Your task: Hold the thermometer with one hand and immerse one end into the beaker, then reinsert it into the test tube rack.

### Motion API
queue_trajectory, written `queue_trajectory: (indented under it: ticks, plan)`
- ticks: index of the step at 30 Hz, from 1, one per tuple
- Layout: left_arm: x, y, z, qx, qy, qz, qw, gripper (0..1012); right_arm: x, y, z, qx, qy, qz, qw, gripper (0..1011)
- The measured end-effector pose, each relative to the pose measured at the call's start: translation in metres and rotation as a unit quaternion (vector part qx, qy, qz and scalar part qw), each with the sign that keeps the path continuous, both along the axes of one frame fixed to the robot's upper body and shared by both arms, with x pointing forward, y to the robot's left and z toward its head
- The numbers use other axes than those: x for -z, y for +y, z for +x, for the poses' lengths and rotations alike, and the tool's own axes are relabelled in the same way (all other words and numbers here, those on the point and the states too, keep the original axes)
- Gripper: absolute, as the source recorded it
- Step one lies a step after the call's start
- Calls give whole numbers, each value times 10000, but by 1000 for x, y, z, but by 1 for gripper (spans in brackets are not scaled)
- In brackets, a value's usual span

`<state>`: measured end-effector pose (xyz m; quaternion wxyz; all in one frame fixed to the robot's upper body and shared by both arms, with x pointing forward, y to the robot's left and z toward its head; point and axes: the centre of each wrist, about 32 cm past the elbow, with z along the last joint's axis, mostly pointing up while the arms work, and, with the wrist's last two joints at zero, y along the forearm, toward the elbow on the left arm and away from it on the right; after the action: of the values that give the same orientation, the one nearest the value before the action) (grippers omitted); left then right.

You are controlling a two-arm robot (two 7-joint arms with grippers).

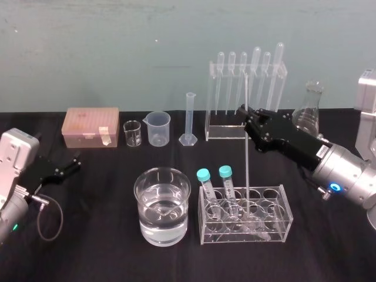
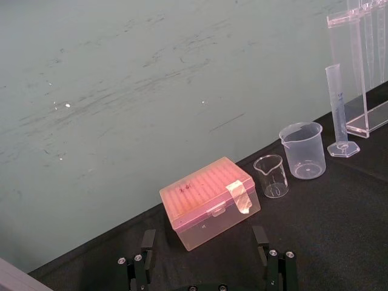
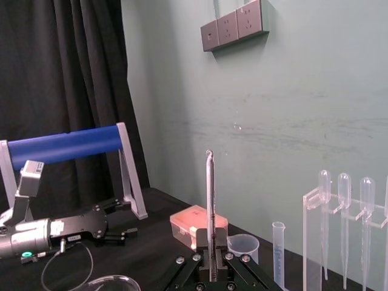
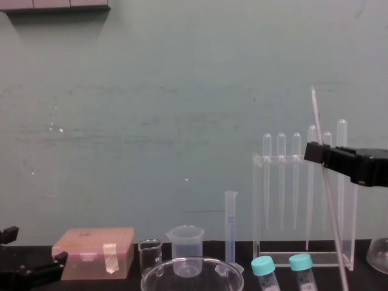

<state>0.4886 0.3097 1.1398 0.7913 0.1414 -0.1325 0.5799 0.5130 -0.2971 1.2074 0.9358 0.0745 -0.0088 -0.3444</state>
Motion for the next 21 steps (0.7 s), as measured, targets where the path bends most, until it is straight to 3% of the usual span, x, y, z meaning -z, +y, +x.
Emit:
queue_trajectory:
  ticks: [21]
  plan:
    - [0,0,0,0,0,0,10000,1008,2,1,2,45,19,-32,10000,81]
